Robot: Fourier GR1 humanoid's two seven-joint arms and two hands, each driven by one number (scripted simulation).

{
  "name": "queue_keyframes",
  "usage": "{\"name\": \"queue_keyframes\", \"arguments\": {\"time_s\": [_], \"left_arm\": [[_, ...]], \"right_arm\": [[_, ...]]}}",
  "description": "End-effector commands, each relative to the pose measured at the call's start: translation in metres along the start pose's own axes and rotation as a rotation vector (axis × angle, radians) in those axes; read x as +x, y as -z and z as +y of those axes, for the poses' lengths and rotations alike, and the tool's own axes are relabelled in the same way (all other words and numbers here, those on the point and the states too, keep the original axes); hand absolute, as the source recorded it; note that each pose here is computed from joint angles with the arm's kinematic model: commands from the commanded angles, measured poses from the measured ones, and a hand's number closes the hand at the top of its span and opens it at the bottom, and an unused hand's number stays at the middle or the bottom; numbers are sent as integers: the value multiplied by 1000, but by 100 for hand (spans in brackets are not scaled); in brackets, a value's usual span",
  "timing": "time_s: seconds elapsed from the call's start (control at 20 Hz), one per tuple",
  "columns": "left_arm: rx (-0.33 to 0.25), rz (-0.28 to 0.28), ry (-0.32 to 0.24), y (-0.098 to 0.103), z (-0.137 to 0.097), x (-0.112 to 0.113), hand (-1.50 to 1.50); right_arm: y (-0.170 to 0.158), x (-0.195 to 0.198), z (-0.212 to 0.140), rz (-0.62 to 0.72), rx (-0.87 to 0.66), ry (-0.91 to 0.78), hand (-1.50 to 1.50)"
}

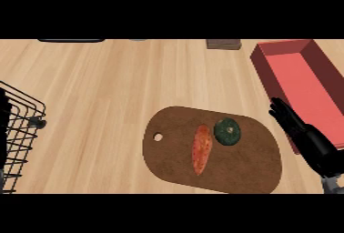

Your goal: Pick the squash from the cutting board and place it in the cardboard box

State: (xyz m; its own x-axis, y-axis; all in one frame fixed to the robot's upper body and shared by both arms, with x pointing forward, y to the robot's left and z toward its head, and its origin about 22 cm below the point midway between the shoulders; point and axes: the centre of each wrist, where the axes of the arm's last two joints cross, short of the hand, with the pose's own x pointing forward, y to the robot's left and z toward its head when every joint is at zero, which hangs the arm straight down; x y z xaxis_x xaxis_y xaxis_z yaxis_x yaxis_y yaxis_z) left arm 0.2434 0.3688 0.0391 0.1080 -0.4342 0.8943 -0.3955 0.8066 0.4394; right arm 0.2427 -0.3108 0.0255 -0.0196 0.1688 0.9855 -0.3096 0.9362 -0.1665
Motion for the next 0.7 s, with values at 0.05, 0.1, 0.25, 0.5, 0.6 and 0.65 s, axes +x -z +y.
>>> {"name": "queue_keyframes", "arguments": {"time_s": [0.05, 0.1, 0.25, 0.5, 0.6, 0.65], "left_arm": [[-121, -144, -95, -16, 9, -38, 0], [-222, -265, -190, -42, 29, -60, 0], [210, -415, -294, -120, 3, -92, 0], [-28, -300, -151, -166, 37, -110, 0], [-131, -300, -108, -166, 48, -101, 0], [-176, -289, -106, -166, 46, -98, 0]], "right_arm": [[8, 41, -20, -142, -118, -97, -150], [13, 59, -25, -214, -163, -134, -150], [20, 96, -38, -376, -254, -216, -150], [15, 110, -50, -333, -298, -428, -150], [19, 125, -49, -383, -294, -523, -150], [17, 134, -49, -391, -275, -589, -150]]}}
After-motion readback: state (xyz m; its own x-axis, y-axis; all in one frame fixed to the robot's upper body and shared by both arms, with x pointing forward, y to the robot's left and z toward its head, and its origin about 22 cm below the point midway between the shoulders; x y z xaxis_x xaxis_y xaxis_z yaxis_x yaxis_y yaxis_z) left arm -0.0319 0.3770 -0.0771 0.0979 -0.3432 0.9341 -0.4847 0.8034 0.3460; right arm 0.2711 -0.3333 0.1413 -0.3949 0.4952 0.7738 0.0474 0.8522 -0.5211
